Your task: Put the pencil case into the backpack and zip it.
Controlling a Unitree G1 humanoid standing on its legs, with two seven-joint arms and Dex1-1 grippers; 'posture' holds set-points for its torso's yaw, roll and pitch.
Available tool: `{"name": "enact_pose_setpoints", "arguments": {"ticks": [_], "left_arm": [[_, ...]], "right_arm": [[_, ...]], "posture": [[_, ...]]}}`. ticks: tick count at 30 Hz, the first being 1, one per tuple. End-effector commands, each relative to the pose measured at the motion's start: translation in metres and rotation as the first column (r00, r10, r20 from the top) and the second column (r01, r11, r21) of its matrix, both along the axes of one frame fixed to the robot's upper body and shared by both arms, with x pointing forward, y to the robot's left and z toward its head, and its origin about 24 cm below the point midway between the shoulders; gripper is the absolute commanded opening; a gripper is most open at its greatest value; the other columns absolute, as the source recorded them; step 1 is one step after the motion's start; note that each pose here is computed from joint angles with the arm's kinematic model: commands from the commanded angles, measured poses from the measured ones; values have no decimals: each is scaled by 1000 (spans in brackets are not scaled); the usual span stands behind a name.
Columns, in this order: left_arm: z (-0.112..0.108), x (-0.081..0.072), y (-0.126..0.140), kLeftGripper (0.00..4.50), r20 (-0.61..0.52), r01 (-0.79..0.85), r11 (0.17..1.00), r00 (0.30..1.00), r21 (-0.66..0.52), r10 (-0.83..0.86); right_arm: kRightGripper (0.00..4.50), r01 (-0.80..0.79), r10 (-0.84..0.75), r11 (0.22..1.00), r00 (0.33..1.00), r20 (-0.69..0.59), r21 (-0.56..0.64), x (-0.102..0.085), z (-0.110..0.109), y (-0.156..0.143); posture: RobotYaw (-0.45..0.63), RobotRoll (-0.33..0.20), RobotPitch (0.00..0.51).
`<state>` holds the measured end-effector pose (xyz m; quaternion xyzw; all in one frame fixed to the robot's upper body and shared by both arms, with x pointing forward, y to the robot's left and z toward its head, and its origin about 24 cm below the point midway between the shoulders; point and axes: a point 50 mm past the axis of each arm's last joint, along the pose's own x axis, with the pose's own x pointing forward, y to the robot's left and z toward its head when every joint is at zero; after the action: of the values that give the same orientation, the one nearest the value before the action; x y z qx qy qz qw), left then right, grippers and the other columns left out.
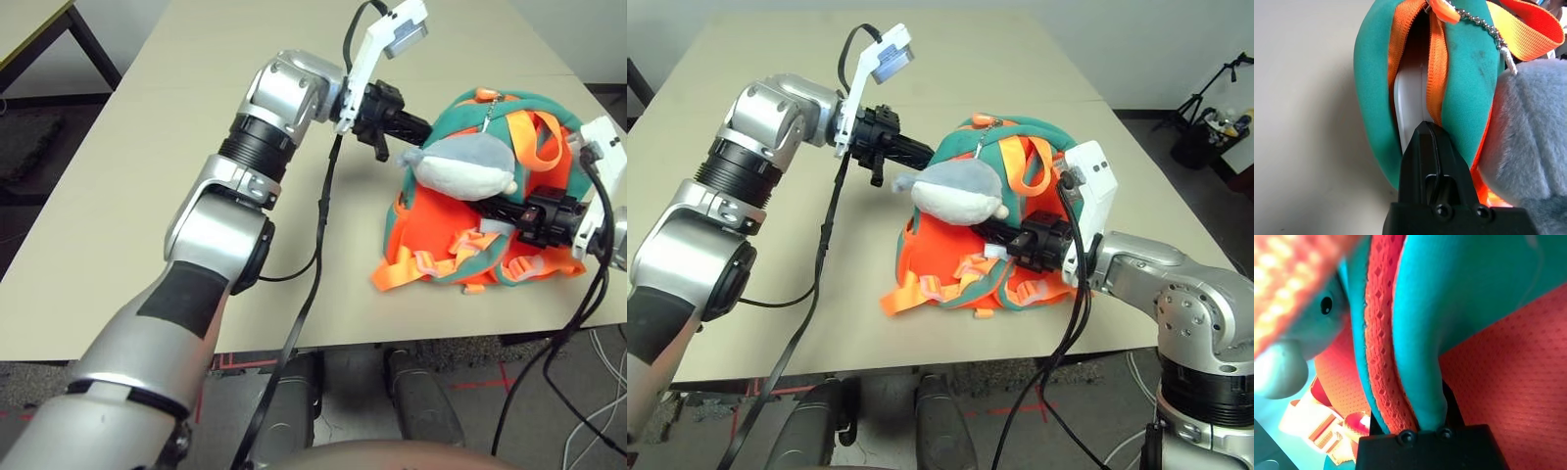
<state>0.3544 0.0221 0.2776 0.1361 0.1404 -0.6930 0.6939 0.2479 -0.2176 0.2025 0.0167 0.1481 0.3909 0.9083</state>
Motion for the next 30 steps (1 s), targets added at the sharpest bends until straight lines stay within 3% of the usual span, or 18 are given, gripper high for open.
{"name": "enact_pose_setpoints", "arguments": {"ticks": [1, 6, 8, 11, 16, 20, 24, 30], "left_arm": [[-1, -12, -12, 0, -7, 100, 995, 995, -20, -100], [28, -25, 19, 0, 1, 147, 984, 989, -102, -147], [39, -30, 34, 0, 55, 168, 980, 985, -102, -163], [56, -34, 51, 591, 228, 182, 980, 960, -80, -160], [65, -37, 67, 2096, 371, 170, 985, 915, 8, -160], [65, -39, 59, 3352, 531, 151, 982, 826, 118, -190], [57, -43, 46, 4500, 577, 179, 963, 773, 200, -264], [47, -51, 32, 4500, 577, 238, 946, 750, 220, -323]], "right_arm": [[115, -25, 25, 1000, 999, -44, 6, 1, -11, 7], [115, -22, 23, 1000, 999, -47, 8, 2, -11, 6], [115, -23, 23, 1000, 999, -47, 8, 3, -11, 6], [115, -25, 25, 1000, 999, -46, 6, 5, -10, 6], [115, -28, 28, 1000, 999, -46, 6, 8, -10, 6], [115, -30, 30, 1000, 998, -47, 7, 10, -11, 7], [115, -32, 33, 999, 998, -48, 11, 10, -12, 8], [115, -27, 28, 1000, 998, -49, 12, 9, -13, 7]], "posture": [[-9, 0, 179], [11, 0, 177], [16, 0, 175], [29, 0, 173], [42, 0, 172], [45, 0, 171], [38, 0, 171], [28, 0, 170]]}}
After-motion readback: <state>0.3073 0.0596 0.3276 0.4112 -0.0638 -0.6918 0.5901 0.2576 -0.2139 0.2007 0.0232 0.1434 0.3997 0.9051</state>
